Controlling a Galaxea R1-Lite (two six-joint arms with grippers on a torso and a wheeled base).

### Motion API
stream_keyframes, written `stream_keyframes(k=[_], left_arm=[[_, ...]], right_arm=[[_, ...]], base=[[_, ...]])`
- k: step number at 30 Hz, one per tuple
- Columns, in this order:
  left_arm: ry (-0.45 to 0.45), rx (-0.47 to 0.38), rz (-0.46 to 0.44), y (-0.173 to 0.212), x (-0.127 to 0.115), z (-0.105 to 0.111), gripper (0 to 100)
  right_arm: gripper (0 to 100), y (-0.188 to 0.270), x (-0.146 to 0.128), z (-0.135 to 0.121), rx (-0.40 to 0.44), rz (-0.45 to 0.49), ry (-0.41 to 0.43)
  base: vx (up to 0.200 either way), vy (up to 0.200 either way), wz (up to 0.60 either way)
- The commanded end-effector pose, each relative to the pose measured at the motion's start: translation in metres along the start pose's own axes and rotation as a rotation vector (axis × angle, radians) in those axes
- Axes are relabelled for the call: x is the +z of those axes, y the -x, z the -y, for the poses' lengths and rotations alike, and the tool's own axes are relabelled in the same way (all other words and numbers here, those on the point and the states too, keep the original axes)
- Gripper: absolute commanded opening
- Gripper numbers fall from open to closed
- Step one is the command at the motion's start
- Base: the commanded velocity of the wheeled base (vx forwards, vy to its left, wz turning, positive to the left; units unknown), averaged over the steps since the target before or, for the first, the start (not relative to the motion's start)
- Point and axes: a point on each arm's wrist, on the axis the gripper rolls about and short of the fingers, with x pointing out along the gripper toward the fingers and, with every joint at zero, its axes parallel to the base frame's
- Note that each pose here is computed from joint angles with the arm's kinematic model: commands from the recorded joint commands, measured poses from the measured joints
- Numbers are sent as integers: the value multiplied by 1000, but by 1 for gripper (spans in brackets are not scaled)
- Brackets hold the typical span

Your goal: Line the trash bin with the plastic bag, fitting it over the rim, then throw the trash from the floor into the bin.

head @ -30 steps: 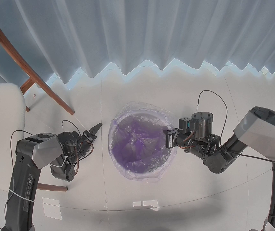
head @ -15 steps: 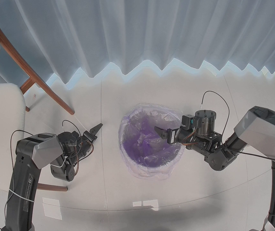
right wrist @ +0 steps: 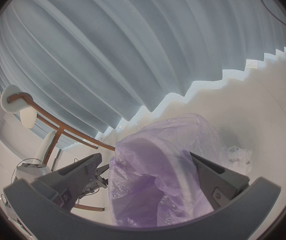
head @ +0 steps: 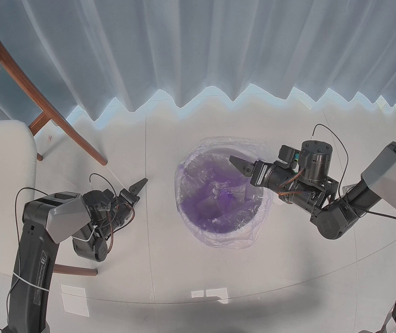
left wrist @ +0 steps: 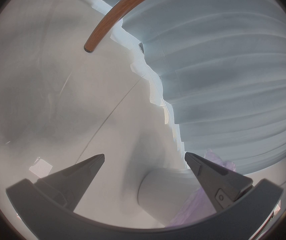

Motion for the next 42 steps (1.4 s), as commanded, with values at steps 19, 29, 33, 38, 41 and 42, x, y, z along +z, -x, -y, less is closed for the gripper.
stream_keyframes(k=[19,29,33,38,41,42], left_arm=[[-1,-3,-2,0,0,0,100],[0,-1,-1,0,0,0,100],[-1,-3,-2,0,0,0,100],[-1,-3,-2,0,0,0,100],[0,-2,-4,0,-1,0,100],[0,-2,-4,0,-1,0,100]], right_arm=[[100,-11,-29,94,-150,130,373],[100,-7,-17,102,-156,197,430],[100,-4,-14,106,-168,204,428],[100,3,10,111,-158,334,322],[100,7,18,106,-125,373,193],[100,10,22,104,-110,393,145]], base=[[0,0,0],[0,0,0],[0,0,0],[0,0,0],[0,0,0],[0,0,0]])
